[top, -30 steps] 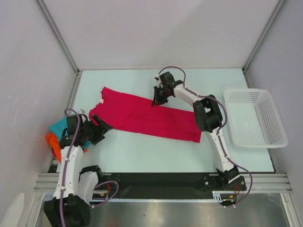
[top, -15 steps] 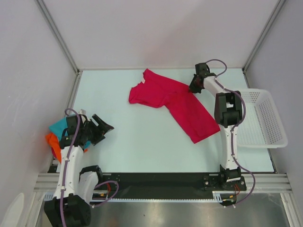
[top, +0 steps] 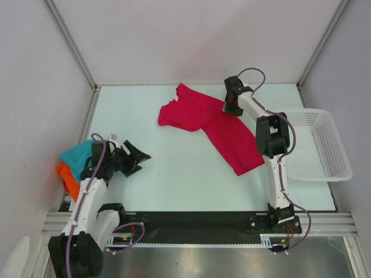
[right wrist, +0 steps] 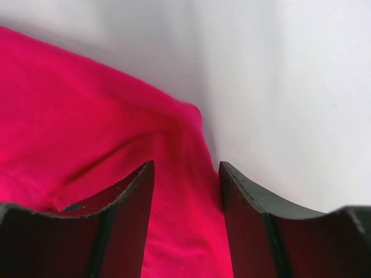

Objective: Fold and stack the t-shirts

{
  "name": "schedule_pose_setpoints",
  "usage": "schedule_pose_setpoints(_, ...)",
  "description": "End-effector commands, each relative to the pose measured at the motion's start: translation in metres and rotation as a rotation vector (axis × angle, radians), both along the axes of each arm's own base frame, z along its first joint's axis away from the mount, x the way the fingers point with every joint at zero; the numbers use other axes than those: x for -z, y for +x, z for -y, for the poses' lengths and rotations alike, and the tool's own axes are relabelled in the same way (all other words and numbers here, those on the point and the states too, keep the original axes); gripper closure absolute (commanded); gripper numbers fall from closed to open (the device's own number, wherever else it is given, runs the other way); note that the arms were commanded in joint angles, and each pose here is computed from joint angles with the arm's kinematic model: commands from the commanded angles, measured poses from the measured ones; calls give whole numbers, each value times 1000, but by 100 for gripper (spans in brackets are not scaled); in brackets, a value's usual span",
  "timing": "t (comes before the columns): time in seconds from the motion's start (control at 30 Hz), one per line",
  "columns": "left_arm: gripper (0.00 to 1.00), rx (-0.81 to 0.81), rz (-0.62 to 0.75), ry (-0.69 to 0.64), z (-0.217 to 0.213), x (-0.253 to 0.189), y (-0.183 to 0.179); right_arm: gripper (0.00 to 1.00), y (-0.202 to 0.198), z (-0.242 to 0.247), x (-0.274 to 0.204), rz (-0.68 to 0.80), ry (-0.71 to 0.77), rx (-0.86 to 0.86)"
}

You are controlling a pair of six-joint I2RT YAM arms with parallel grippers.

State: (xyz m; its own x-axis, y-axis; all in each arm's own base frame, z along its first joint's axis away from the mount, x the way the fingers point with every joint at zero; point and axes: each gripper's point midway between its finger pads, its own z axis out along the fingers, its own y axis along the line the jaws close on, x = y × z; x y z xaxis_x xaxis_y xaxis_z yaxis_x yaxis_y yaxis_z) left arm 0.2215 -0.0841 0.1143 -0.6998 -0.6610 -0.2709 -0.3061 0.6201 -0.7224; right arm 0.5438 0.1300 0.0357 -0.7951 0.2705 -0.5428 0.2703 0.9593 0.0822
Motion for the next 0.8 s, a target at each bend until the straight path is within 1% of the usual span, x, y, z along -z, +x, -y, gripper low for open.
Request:
schedule_pose_setpoints(0.0,22,123,40,-103,43,-12,14,46,4,31,-105,195,-207,74)
schedule_pose_setpoints(0.03,22,177,64,-109,59,-15,15,45,1,32,-114,215,-219,78)
schedule_pose_setpoints(0.07,22,181,58,-117,67,-16,17,45,-3,30,-136,257,-218,80)
schedule_pose_setpoints(0.1,21,199,38,-120,75,-11,19,44,-7,32,-147,276,-237,83)
schedule_pose_setpoints(0.13,21,246,59,-138,93,-14,19,44,-13,32,-149,278,-247,82)
schedule_pose_setpoints(0.17,21,267,57,-142,102,-13,19,44,-20,27,-168,313,-242,76)
schedule_pose_setpoints(0.2,20,282,52,-142,111,-11,22,43,-26,26,-175,323,-246,74)
schedule_pose_setpoints(0.23,20,327,39,-150,130,-3,21,43,-31,24,-177,327,-240,71)
schedule_pose_setpoints(0.3,20,361,18,-134,150,4,22,42,-51,17,-183,330,-208,45)
schedule_pose_setpoints(0.33,20,419,44,-130,171,7,21,42,-58,14,-185,335,-191,43)
schedule_pose_setpoints(0.4,20,463,145,-101,200,-3,25,42,-80,9,-186,327,-156,15)
schedule_pose_setpoints(0.43,18,476,167,-89,208,-1,26,42,-87,6,-187,330,-140,11)
schedule_pose_setpoints(0.47,18,477,199,-83,215,-3,30,42,-99,4,-174,297,-137,-10)
schedule_pose_setpoints(0.5,17,486,272,-97,230,-12,33,42,-111,-2,-187,327,-114,-27)
schedule_pose_setpoints(0.53,16,494,308,-106,236,-14,35,42,-118,-5,-185,322,-104,-34)
schedule_pose_setpoints(0.57,16,499,314,-106,243,-7,38,42,-129,-7,-178,303,-91,-44)
schedule_pose_setpoints(0.6,15,515,389,-146,258,-21,40,41,-139,-10,-185,314,-73,-55)
schedule_pose_setpoints(0.63,15,524,427,-158,265,-24,42,41,-146,-12,-185,312,-64,-65)
schedule_pose_setpoints(0.67,14,535,440,-153,273,-16,43,41,-153,-14,-184,305,-51,-65)
schedule_pose_setpoints(0.7,14,554,534,-196,288,-33,40,41,-164,-11,-183,297,-49,-69)
schedule_pose_setpoints(0.77,14,545,583,-205,300,-36,45,41,-177,-15,-182,284,-45,-82)
